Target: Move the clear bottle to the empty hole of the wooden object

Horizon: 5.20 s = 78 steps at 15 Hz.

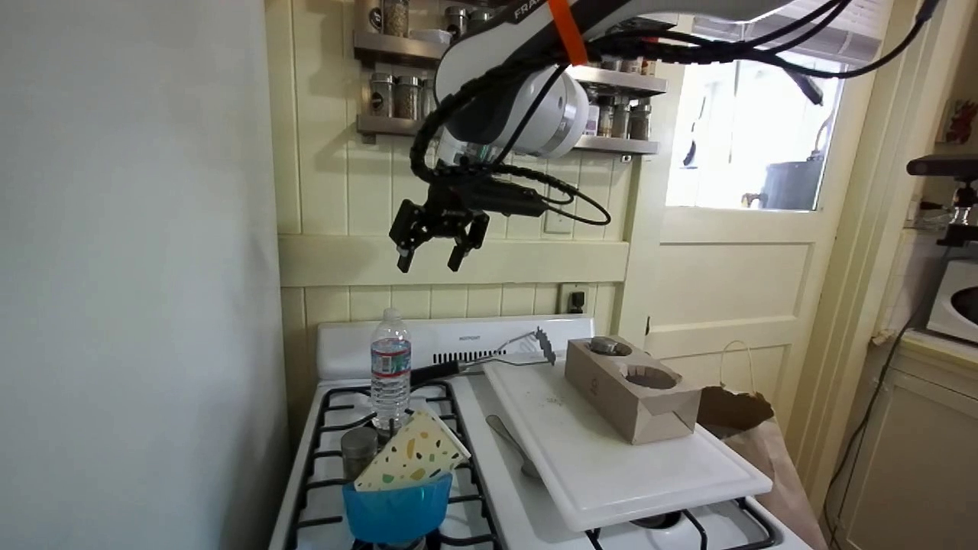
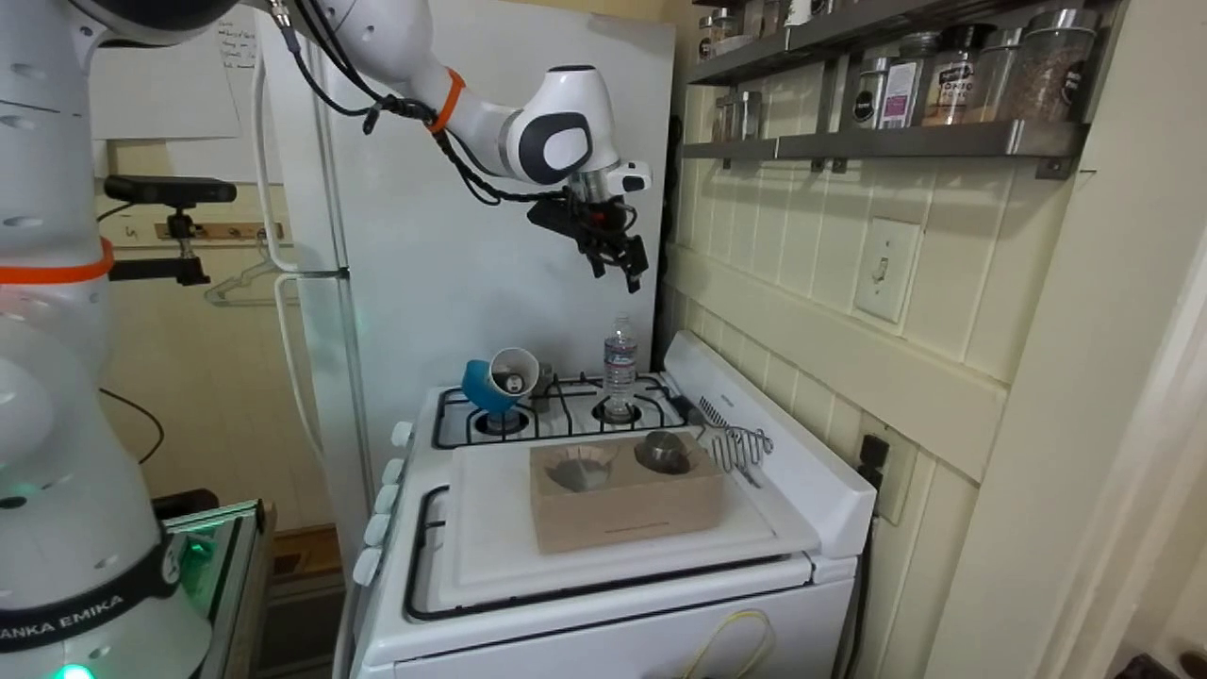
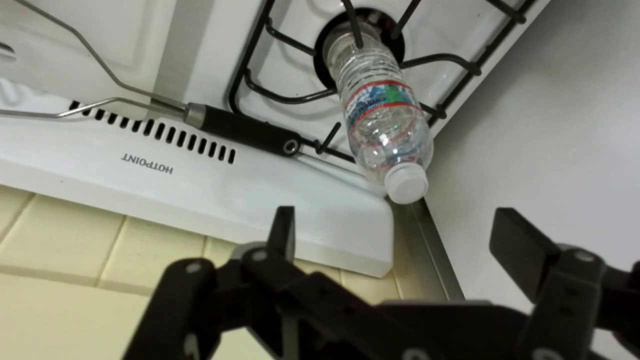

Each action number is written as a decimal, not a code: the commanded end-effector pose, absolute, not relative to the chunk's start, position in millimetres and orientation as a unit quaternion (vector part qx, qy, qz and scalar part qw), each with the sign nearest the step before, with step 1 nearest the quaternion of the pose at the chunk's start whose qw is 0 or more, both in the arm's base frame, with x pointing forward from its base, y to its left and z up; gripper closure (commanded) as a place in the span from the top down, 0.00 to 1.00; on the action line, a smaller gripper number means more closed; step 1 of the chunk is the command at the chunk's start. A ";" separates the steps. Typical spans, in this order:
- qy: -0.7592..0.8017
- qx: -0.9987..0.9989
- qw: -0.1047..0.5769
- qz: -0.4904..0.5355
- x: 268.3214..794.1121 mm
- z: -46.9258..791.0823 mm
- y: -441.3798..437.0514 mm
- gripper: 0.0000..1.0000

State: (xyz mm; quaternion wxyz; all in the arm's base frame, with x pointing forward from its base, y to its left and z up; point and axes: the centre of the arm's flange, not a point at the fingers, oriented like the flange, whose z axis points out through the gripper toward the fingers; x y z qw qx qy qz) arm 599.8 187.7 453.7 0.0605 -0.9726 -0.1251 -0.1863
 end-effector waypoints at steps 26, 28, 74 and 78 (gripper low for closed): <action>-0.101 -0.990 0.019 -0.092 668.2 394.2 257.0 0.56; -0.100 -0.991 0.020 -0.089 670.1 394.2 256.6 0.51; 0.134 -0.971 0.031 -0.197 474.6 571.8 80.5 0.08; 0.151 -0.964 0.038 -0.215 462.7 588.6 62.9 0.08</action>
